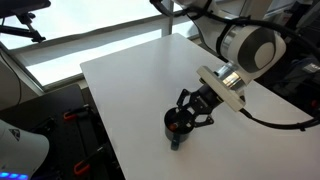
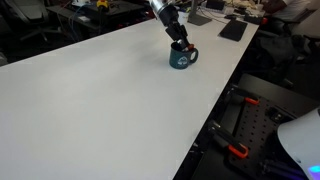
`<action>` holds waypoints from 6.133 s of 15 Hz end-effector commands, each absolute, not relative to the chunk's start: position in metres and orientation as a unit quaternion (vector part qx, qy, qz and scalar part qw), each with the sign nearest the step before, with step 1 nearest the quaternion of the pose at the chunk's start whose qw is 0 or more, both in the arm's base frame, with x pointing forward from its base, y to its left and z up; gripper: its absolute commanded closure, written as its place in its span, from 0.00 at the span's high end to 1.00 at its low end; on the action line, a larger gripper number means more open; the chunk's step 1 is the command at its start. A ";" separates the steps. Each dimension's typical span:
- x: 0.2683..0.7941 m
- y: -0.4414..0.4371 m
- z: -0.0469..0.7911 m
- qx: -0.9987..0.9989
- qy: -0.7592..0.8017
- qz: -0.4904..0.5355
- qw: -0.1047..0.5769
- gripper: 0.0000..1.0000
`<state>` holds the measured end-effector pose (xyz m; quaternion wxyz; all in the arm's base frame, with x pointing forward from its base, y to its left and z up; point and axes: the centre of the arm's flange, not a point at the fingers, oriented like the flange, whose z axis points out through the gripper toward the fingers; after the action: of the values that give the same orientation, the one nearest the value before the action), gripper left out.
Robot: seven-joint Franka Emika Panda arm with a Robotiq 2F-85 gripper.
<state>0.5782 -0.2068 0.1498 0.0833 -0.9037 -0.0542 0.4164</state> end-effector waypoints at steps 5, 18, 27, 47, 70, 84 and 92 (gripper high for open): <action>0.587 -0.201 0.145 -0.895 -0.042 0.434 0.092 0.42; 0.587 -0.205 0.135 -0.886 -0.051 0.447 0.110 0.05; 0.587 -0.213 0.167 -0.904 -0.041 0.410 0.113 0.05; 0.619 -0.202 0.273 -0.945 -0.052 0.310 0.096 0.05; 0.606 -0.227 0.190 -0.913 -0.017 0.384 0.134 1.00; 0.596 -0.238 0.166 -0.909 -0.026 0.391 0.144 0.60; 0.594 -0.241 0.166 -0.909 -0.021 0.391 0.144 0.14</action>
<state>0.5893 -0.2395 0.1638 0.1375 -0.9091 -0.0190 0.3929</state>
